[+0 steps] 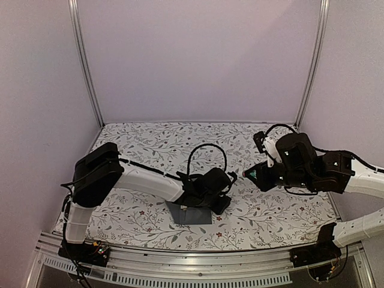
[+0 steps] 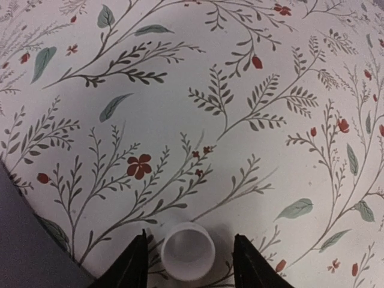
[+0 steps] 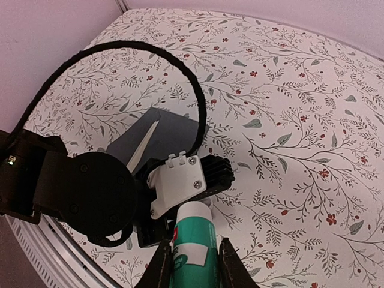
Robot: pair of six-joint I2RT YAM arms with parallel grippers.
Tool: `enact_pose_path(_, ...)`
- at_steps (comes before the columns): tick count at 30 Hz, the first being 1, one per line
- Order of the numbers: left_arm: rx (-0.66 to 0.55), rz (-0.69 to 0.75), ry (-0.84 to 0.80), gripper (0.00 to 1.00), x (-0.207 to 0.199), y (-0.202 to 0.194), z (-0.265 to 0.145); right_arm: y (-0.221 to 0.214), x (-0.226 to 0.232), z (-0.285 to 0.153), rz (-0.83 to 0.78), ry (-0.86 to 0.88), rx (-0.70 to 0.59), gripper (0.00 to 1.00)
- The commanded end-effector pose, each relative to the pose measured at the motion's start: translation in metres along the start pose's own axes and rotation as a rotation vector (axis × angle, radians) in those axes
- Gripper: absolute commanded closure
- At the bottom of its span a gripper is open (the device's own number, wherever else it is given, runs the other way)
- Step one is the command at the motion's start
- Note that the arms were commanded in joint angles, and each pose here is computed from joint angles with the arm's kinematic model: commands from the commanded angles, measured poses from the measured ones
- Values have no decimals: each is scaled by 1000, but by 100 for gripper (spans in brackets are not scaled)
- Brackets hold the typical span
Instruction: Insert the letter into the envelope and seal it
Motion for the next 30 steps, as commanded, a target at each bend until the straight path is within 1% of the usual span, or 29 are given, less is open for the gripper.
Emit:
enact_pose_path(1, 16, 10, -2, 48, 7, -2, -7, 12, 4, -8, -19, 6, 40, 100)
enact_pose_path(5, -38, 11, -34, 41, 5, 11, -29, 25, 9, -15, -27, 16, 70, 100)
enact_pose_path(7, -63, 9, -23, 36, 5, 15, -44, 29, 9, -15, -29, 19, 106, 100)
enact_pose_path(13, -135, -2, -23, 21, 17, 9, -91, 42, 7, -9, -8, 75, 207, 100)
enact_pose_path(15, -166, -14, -6, 15, 24, 7, -109, 50, 6, -8, 0, 80, 228, 100)
enact_pose_path(17, -195, -28, 7, 1, 32, 4, -124, 55, 8, -2, 16, 109, 276, 100)
enact_pose_path(22, -255, -90, 44, 0, 64, -3, -156, 64, 9, 14, 45, 118, 392, 100)
enact_pose_path(23, -250, -98, 49, 0, 72, -10, -159, 63, 8, 20, 55, 115, 418, 100)
enact_pose_path(25, -300, -123, 44, 0, 82, -9, -170, 59, 8, 30, 69, 122, 461, 100)
enact_pose_path(30, -349, -165, 89, 0, 106, -18, -190, 38, 5, 61, 91, 129, 591, 100)
Point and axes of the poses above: each gripper's point midway between its finger pads, its own z axis out along the fingers, its own x axis along the line the jaws close on, y = z × x, the point moved 9 cm from there along -z, back along the fingers
